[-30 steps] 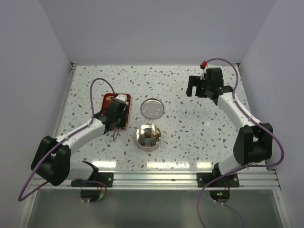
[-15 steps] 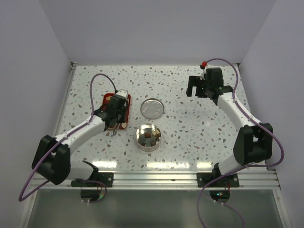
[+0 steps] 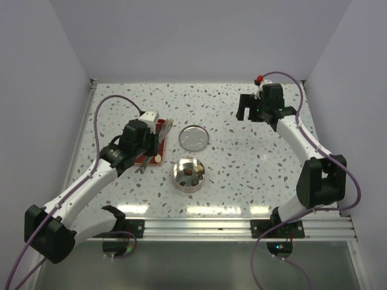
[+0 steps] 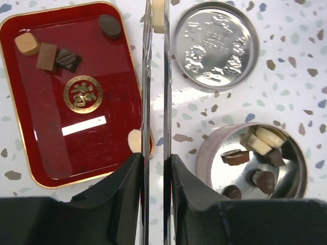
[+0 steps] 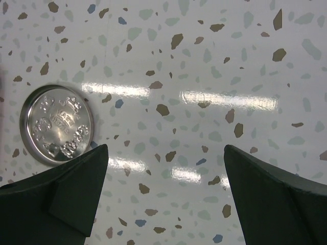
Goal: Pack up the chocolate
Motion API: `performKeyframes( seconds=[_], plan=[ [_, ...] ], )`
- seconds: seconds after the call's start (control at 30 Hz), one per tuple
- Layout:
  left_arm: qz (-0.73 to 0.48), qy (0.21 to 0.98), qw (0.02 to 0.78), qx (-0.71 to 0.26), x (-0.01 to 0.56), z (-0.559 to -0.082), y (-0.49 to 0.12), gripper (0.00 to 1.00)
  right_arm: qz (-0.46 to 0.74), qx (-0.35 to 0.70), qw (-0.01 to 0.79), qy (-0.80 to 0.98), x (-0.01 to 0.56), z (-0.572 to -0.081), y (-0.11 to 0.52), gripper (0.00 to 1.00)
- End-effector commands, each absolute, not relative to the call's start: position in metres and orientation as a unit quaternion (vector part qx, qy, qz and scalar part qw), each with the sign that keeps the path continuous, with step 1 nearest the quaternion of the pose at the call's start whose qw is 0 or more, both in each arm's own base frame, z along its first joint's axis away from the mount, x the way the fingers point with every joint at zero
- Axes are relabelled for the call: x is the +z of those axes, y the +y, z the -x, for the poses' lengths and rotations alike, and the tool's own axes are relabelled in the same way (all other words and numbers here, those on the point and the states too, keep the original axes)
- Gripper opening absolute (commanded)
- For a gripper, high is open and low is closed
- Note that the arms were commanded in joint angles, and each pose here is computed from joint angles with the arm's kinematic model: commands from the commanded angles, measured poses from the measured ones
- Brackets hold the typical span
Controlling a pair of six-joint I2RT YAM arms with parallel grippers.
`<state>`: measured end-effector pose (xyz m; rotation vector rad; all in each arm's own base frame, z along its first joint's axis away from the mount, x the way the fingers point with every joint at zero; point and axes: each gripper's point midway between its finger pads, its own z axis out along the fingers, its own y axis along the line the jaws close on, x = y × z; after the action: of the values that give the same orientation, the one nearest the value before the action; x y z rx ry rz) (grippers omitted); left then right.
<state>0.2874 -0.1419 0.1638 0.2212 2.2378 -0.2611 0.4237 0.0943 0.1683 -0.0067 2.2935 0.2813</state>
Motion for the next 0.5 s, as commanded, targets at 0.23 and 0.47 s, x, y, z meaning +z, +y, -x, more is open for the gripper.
performKeyframes(
  seconds=[0.23, 0.47],
  plan=[
    [-0.169, 0.887, 0.38, -0.2, 0.171, -0.214, -0.19, 0.32, 0.0, 0.134, 0.423, 0.896, 0.192, -0.433, 0.101, 0.99],
    [-0.161, 0.883, 0.365, -0.249, 0.178, -0.183, -0.195, 0.33, -0.002, 0.135, 0.422, 0.896, 0.193, -0.43, 0.101, 0.99]
  ],
)
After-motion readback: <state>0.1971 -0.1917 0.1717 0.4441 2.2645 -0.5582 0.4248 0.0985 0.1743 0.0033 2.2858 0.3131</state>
